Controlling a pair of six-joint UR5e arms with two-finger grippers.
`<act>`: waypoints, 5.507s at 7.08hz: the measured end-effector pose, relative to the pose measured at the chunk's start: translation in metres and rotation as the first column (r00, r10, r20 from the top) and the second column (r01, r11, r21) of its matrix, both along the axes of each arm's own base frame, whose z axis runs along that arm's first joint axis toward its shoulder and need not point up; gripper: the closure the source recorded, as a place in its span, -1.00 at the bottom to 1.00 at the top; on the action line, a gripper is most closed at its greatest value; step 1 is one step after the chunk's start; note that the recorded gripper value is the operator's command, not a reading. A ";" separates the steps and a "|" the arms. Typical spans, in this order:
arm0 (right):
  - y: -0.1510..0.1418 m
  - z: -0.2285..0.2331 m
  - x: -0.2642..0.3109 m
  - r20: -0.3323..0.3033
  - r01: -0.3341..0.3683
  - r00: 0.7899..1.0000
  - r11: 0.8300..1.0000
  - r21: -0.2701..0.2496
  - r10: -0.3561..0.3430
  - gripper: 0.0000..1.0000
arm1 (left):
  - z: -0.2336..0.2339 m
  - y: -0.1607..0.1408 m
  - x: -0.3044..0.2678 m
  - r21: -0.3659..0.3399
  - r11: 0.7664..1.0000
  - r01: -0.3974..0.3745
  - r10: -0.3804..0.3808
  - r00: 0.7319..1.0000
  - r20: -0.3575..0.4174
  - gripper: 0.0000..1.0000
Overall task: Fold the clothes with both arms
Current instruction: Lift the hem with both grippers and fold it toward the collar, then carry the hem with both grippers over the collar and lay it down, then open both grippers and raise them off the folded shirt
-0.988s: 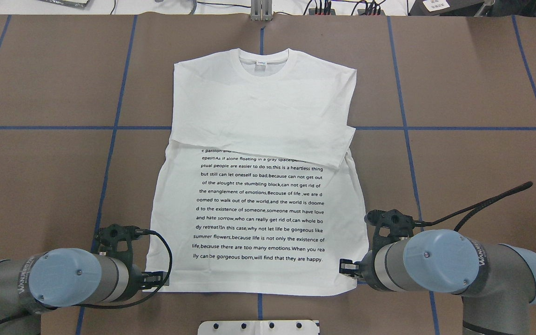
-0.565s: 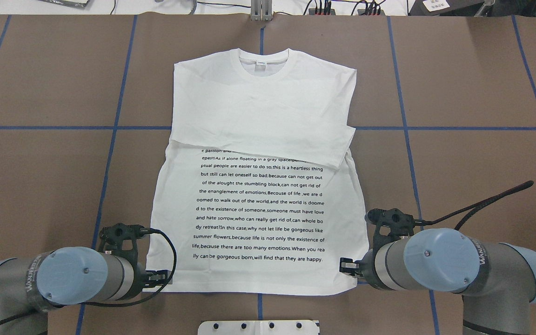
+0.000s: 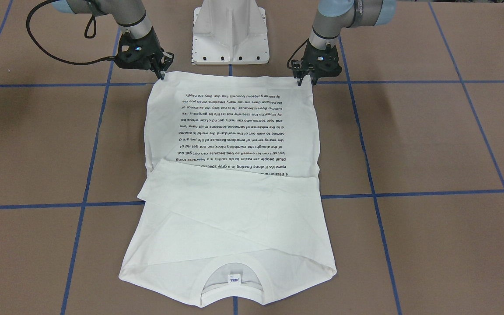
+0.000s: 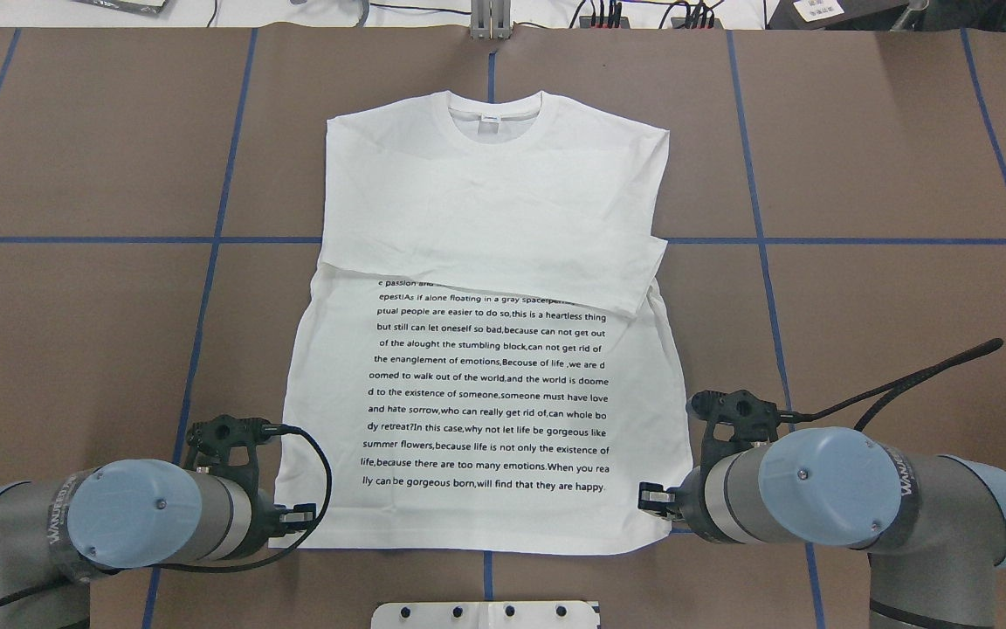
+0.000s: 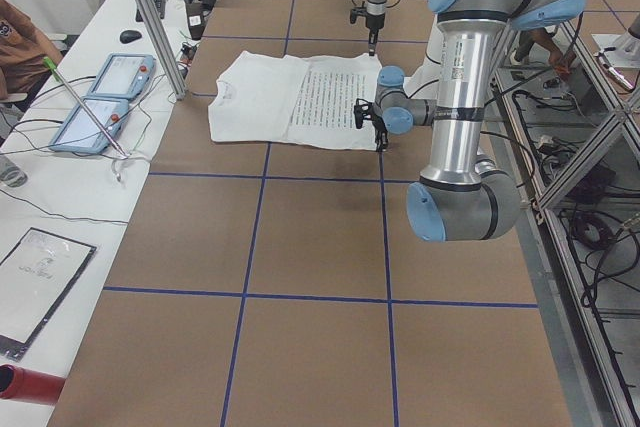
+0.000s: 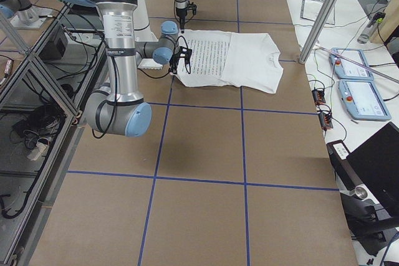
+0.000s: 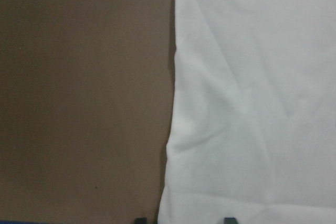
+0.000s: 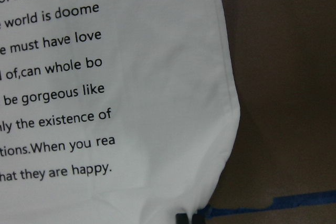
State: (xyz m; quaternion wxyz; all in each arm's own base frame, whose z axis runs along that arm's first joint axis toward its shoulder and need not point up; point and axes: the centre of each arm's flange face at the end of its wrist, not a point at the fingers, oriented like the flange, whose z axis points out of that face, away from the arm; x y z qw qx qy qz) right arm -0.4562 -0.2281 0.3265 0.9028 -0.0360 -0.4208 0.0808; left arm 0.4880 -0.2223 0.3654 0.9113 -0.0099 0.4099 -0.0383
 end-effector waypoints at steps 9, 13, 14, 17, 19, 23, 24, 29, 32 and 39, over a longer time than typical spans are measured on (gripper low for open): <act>-0.004 -0.004 0.074 0.048 0.104 0.994 0.994 -0.021 -0.103 1.00 | -0.100 -0.003 -0.069 -0.038 0.998 -0.041 0.035 0.990 -0.136 1.00; 0.031 -0.020 0.117 0.140 0.291 0.952 0.947 -0.138 -0.272 1.00 | -0.134 0.028 -0.100 -0.058 0.988 -0.140 0.127 0.975 -0.182 1.00; 0.036 -0.026 0.127 0.173 0.338 0.935 0.925 -0.174 -0.309 1.00 | -0.145 0.046 -0.112 -0.084 0.978 -0.190 0.174 0.970 -0.169 1.00; 0.013 -0.038 0.141 0.233 0.337 0.928 0.921 -0.195 -0.290 1.00 | -0.157 0.059 -0.120 -0.105 0.969 -0.225 0.208 0.966 -0.151 1.00; -0.047 -0.056 0.141 0.272 0.219 0.947 0.963 -0.155 -0.171 1.00 | -0.162 0.020 -0.119 -0.067 0.985 -0.158 0.146 0.977 -0.154 1.00; -0.183 -0.065 0.172 0.271 -0.043 0.959 0.986 -0.161 0.086 1.00 | -0.151 -0.146 -0.150 0.022 1.000 -0.021 0.023 0.993 -0.119 1.00; -0.212 -0.062 0.174 0.257 -0.086 0.958 0.981 -0.171 0.129 1.00 | -0.145 -0.183 -0.145 0.019 1.000 -0.001 0.003 0.995 -0.099 1.00; -0.334 -0.044 0.151 0.187 -0.121 0.972 0.987 -0.105 0.139 1.00 | -0.087 -0.309 -0.107 0.048 0.994 0.094 -0.088 0.988 -0.125 1.00; -0.377 -0.029 0.141 0.145 -0.122 0.980 0.988 -0.099 0.136 1.00 | -0.068 -0.339 -0.085 0.066 0.992 0.104 -0.094 0.985 -0.144 1.00; -0.410 -0.013 0.087 0.078 -0.059 0.995 0.996 -0.071 0.064 1.00 | -0.061 -0.363 -0.065 0.064 0.991 0.121 -0.111 0.983 -0.148 1.00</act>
